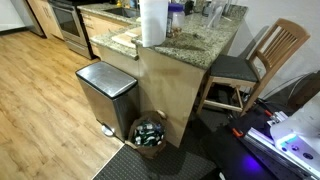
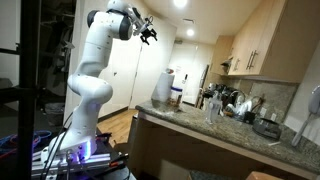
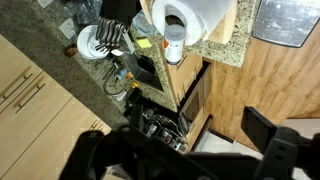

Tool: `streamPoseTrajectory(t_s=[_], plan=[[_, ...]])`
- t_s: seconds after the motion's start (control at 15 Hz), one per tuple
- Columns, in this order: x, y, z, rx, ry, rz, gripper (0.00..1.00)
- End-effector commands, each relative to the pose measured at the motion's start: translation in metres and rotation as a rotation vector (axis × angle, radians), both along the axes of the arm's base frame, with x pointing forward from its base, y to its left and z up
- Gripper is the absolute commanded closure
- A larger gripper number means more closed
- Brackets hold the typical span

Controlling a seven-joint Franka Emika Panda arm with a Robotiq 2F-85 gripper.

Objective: Take the bottle on the tissue roll and put it on the table, then take the object and put it on the bottle

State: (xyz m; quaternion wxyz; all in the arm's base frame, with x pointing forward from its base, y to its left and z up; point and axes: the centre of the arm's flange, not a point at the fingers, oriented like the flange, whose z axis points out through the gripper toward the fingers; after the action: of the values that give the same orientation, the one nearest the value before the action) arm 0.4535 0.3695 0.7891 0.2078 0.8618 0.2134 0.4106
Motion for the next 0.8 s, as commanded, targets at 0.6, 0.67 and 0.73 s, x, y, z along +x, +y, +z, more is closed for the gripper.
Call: streamPoseTrajectory(t_s=[0.6, 0.67, 0.73], plan=[[0.151, -0.044, 0.009, 0.333, 0.24, -0.175, 0.0], [0.168, -0.048, 0.0, 0.364, 0.202, -0.22, 0.0], [0.113, -0.065, -0.019, 0.279, 0.223, -0.186, 0.0]])
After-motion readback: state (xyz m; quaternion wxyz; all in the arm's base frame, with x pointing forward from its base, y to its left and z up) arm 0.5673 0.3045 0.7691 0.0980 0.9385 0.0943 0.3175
